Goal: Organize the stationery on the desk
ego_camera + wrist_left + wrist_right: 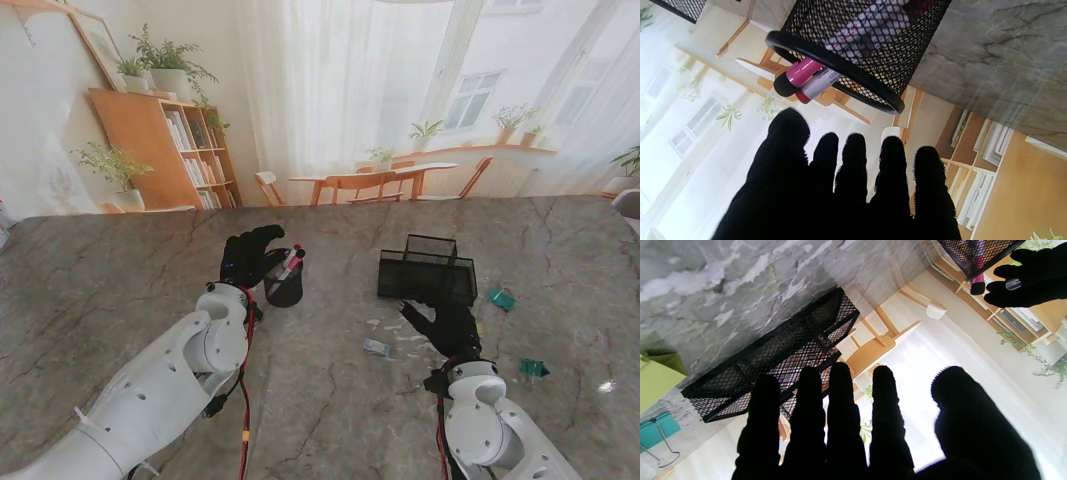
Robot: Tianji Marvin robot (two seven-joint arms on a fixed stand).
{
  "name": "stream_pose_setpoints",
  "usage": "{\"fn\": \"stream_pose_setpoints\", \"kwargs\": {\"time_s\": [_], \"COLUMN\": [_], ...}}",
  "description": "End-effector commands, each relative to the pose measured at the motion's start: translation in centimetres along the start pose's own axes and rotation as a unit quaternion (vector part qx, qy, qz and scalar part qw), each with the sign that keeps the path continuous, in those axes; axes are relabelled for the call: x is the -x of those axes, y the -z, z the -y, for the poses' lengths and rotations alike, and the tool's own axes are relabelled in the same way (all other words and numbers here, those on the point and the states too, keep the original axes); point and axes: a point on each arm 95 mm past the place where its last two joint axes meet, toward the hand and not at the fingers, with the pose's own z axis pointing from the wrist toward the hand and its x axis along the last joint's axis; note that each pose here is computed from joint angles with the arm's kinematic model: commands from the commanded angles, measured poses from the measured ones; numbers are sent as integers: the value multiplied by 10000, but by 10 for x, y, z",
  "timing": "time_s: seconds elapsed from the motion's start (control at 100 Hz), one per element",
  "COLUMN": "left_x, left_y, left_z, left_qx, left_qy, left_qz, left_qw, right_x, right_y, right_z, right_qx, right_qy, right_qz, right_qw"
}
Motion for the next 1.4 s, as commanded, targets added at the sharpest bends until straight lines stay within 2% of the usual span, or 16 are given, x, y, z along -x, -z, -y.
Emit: {"fn": "stream_pose_setpoints", "kwargs": {"time_s": [0.0, 0.23, 0.38, 0.66, 0.79, 0.89, 1.12, 1.24, 1.39], "left_x": [-1, -3, -7, -14, -19, -21, -18, -13, -11], "left_y": [3, 9, 21, 67, 91, 107, 138, 147, 149], "left_z": [-2, 7, 15, 31, 35, 35, 20, 14, 13], "left_qx": [62, 103, 107, 249, 299, 308, 404, 437, 492], "left_qy": [-51, -237, -341, -788, -925, -987, -1097, -1161, -1113], "left_qz": [-60, -285, -484, -1134, -1317, -1336, -1168, -1072, -1038], "left_qw": [9999, 9993, 9982, 9901, 9865, 9856, 9863, 9865, 9871], "right_x": [1, 1, -1, -11, -16, -19, -26, -29, -30], "right_y": [1, 1, 0, 3, 7, 10, 16, 19, 22], "right_z": [3, 3, 2, -1, -4, -5, -12, -15, -15], "right_qx": [-84, -84, -46, -29, -54, -115, -372, -579, -847], "right_qy": [-8, -8, -50, -27, 28, 91, 245, 388, 585], "right_qz": [2, 2, -37, -345, -503, -621, -944, -1117, -1270], "right_qw": [10000, 10000, 10000, 9994, 9987, 9980, 9945, 9913, 9865]}}
